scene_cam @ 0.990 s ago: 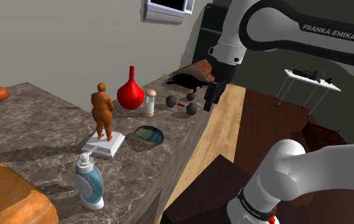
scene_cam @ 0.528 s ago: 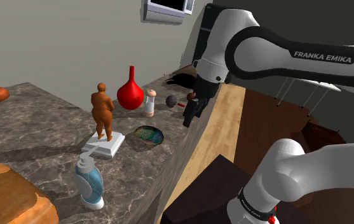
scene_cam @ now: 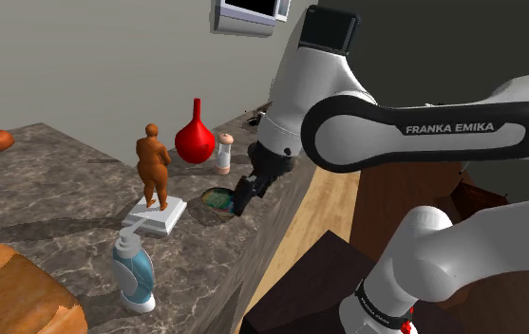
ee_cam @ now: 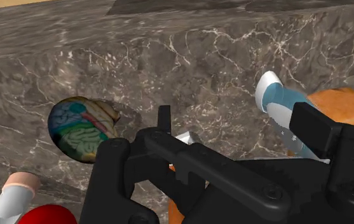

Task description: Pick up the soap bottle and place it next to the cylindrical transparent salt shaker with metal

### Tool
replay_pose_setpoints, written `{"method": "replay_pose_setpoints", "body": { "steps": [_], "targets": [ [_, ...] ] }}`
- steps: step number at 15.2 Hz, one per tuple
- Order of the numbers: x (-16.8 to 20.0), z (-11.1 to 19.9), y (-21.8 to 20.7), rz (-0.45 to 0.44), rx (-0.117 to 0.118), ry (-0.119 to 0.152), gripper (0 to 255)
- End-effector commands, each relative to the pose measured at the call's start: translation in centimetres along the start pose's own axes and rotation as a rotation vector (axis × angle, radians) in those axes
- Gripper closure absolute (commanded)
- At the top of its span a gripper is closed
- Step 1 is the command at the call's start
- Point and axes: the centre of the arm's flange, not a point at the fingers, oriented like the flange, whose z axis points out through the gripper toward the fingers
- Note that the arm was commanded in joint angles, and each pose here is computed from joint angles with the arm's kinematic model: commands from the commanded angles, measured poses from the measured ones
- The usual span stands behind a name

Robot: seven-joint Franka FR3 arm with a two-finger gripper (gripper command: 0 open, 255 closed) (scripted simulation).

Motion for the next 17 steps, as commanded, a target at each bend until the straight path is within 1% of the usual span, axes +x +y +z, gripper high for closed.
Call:
{"method": "replay_pose_setpoints", "body": {
  "steps": [1,17],
  "targets": [
    [0.6,1.4,-2.1,-0.001,0.005,0.030,0],
    [5.8,12.2,-17.8,-0.017,0.027,0.238,0]
  ]
}}
